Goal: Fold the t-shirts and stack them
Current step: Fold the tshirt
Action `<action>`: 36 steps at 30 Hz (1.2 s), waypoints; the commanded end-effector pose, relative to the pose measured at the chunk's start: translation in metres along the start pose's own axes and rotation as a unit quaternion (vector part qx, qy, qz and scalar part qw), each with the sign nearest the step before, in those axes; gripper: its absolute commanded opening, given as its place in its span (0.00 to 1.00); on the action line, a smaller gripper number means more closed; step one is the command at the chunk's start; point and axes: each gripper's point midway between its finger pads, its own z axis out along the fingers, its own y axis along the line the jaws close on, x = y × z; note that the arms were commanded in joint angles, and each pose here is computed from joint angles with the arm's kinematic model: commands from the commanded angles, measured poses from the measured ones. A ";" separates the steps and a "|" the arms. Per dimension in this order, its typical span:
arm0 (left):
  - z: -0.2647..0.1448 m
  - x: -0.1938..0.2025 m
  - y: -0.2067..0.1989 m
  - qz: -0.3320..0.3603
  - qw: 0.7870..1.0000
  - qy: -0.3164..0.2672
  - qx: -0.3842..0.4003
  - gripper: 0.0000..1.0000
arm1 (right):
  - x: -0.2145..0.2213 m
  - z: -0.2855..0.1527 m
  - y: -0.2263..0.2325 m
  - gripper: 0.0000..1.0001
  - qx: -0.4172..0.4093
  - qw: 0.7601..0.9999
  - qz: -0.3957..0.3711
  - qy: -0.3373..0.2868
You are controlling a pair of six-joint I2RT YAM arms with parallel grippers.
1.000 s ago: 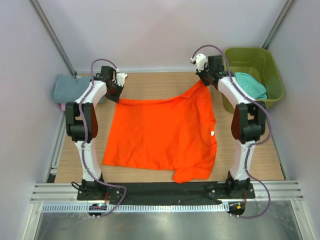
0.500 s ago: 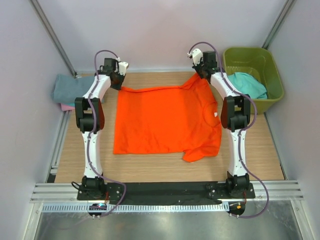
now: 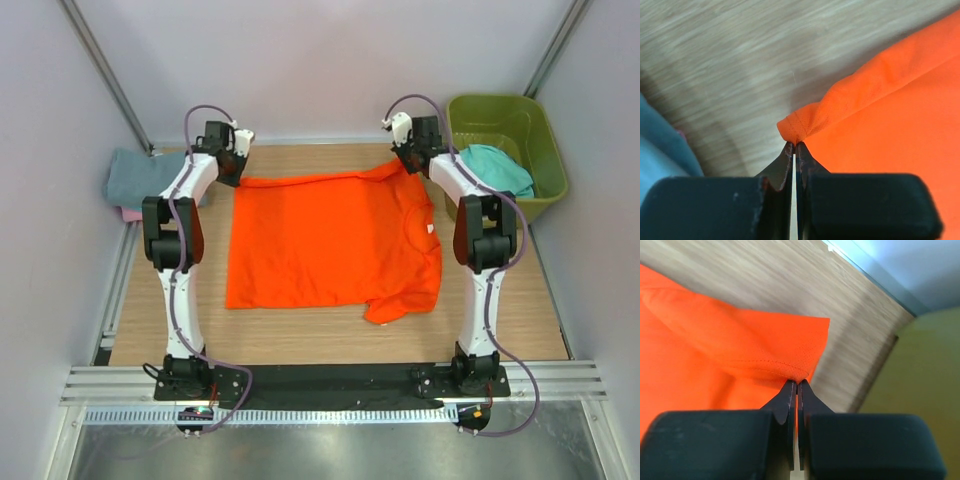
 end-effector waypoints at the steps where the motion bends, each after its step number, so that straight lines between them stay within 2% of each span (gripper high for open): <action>1: -0.054 -0.035 0.006 0.011 0.998 -0.059 -0.011 0.00 | -0.055 -0.073 -0.029 0.01 0.038 0.996 0.018 -0.076; 13: -0.079 -0.013 -0.007 0.008 0.999 -0.050 0.004 0.00 | -0.018 -0.120 0.009 0.01 0.005 0.998 0.024 -0.050; 26: -0.077 0.016 -0.016 0.005 1.000 -0.016 0.014 0.00 | 0.012 -0.142 0.036 0.01 -0.022 0.999 0.026 -0.024; 36: -0.081 0.018 -0.020 -0.001 1.000 -0.015 0.019 0.00 | 0.030 -0.148 0.057 0.01 -0.041 0.999 0.030 -0.009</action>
